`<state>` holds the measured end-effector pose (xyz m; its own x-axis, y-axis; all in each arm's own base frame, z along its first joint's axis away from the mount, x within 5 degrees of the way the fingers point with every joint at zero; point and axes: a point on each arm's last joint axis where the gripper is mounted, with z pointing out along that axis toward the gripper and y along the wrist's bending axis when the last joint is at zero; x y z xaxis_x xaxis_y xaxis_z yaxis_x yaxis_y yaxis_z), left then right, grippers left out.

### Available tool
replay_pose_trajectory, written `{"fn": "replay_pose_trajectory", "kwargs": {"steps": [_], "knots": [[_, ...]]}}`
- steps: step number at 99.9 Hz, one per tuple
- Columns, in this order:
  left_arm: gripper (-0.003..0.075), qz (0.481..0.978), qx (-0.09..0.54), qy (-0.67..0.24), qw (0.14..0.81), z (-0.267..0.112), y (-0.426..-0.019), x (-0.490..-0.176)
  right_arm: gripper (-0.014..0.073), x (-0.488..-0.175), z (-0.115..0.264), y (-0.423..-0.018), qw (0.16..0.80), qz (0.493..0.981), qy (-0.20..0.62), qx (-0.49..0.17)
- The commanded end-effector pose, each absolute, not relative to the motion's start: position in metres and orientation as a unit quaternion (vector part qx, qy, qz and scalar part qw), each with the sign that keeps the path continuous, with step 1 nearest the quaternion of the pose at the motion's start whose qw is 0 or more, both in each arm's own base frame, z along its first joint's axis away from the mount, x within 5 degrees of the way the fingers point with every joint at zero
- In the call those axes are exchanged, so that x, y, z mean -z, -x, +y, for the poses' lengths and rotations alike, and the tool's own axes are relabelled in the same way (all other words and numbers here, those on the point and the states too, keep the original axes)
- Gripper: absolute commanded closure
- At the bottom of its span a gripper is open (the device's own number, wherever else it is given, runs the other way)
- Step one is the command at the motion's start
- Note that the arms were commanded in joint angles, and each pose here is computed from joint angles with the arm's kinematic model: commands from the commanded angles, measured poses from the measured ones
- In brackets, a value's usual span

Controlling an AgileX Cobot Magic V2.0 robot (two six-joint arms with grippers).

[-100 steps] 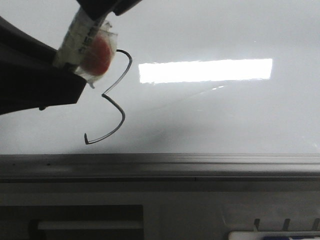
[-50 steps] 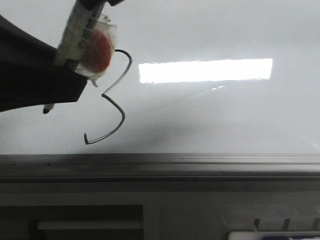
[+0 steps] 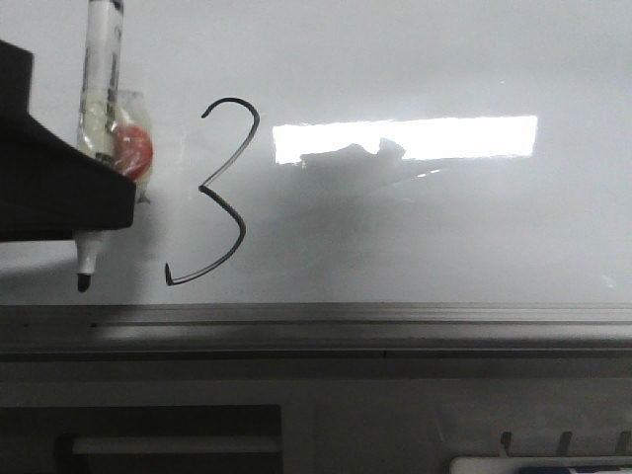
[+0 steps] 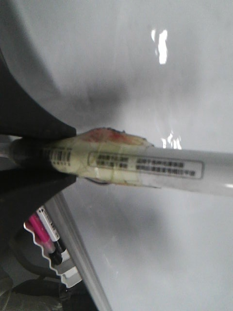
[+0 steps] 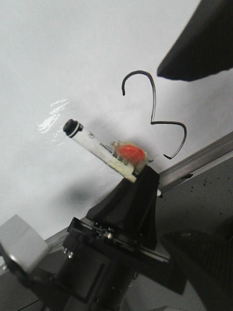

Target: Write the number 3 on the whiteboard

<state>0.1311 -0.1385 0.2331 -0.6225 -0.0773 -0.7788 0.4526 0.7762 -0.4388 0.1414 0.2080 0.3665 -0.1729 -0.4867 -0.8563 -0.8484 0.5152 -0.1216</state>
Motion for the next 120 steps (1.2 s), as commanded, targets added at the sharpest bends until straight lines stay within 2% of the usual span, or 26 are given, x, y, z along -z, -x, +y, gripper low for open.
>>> {"fn": "replay_pose_trajectory", "kwargs": {"steps": [1,57,62,69,81,88,98,114,120], "knots": [[0.0741,0.836,0.321,-0.054,0.441,-0.138,-0.145,-0.241,0.0050,-0.389,0.204,-0.140,0.502,0.717,0.432,-0.217],[0.0736,0.849,0.291,-0.043,0.440,-0.133,-0.157,-0.232,0.0050,-0.389,0.204,-0.140,0.502,0.717,0.432,-0.217],[0.0708,0.849,0.291,-0.043,0.440,-0.133,-0.157,-0.232,0.0050,-0.389,0.204,-0.140,0.502,0.717,0.432,-0.217],[0.0611,0.847,0.292,-0.043,0.442,-0.133,-0.156,-0.233,0.0050,-0.389,0.204,-0.140,0.502,0.717,0.432,-0.217],[0.0334,0.846,0.293,-0.042,0.444,-0.132,-0.156,-0.234,0.0050,-0.389,0.204,-0.140,0.502,0.717,0.432,-0.217],[0.0241,0.846,0.293,-0.042,0.444,-0.132,-0.156,-0.234,0.0050,-0.389,0.204,-0.140,0.502,0.717,0.432,-0.217],[0.0232,0.842,0.296,-0.041,0.449,-0.131,-0.155,-0.237,0.0050,-0.389,0.203,-0.140,0.502,0.717,0.432,-0.217],[0.0279,0.816,0.309,-0.058,0.484,-0.124,-0.147,-0.255,0.0053,-0.397,0.194,-0.134,0.513,0.710,0.427,-0.222],[0.0312,0.802,0.315,-0.066,0.503,-0.119,-0.141,-0.263,0.0106,-0.404,0.188,-0.130,0.523,0.704,0.423,-0.227]]}}
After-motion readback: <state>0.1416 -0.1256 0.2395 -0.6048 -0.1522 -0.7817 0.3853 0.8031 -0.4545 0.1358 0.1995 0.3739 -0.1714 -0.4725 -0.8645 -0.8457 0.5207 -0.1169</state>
